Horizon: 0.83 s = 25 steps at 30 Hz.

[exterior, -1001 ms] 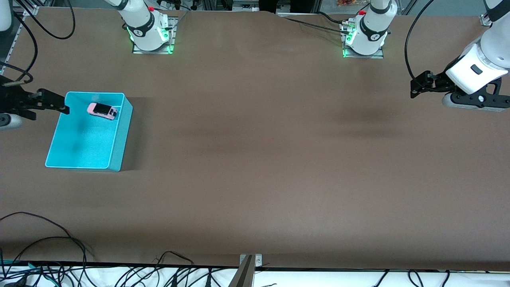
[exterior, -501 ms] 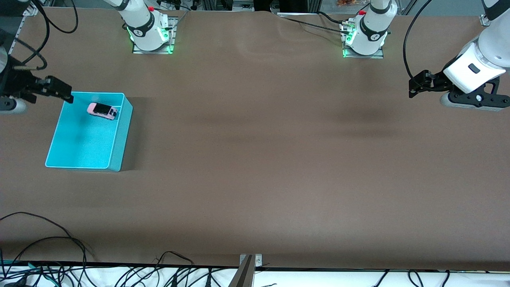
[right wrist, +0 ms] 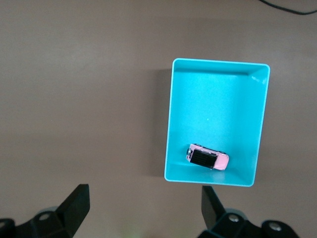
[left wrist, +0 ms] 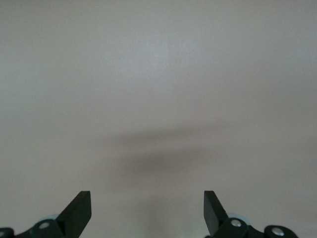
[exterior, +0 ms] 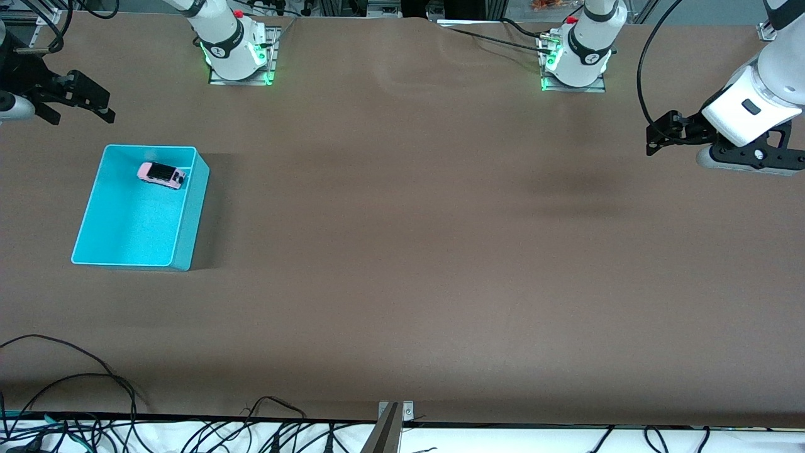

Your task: Wind and store pink jeep toy

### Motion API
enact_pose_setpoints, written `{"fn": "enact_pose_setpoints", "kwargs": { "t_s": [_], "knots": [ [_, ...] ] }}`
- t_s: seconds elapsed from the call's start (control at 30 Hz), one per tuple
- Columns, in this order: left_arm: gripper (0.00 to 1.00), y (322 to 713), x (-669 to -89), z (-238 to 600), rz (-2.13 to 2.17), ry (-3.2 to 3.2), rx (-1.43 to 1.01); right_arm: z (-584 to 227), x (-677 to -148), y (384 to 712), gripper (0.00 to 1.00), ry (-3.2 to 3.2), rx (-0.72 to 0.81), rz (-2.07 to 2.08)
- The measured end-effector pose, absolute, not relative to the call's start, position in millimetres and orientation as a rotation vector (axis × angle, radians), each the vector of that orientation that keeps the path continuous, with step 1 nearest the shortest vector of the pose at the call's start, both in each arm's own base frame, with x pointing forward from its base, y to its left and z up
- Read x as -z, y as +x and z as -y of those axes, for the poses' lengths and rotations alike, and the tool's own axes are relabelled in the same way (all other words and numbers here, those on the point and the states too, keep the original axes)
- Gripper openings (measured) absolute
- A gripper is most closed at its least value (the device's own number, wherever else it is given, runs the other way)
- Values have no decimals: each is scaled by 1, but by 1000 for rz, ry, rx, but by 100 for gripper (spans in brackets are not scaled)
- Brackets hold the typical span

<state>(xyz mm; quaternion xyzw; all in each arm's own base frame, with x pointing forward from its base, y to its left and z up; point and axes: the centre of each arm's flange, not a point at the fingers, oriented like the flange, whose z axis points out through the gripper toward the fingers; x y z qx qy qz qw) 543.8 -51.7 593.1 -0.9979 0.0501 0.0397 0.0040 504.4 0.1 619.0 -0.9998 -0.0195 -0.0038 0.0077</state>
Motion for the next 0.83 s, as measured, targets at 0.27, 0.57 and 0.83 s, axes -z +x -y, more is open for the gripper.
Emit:
{"fn": "enact_pose_setpoints", "kwargs": {
  "t_s": [0.27, 0.57, 0.83],
  "knots": [
    [100, 544, -592, 52, -157, -3127, -127, -9, -607, 531, 100, -3150, 3, 67],
    [100, 545, -592, 52, -157, -3127, -128, -11, -605, 538, 100, -3157, -11, 67],
    [100, 545, -592, 52, -157, -3127, -128, -11, -606, 538, 100, -3157, -10, 66]
  ]
}}
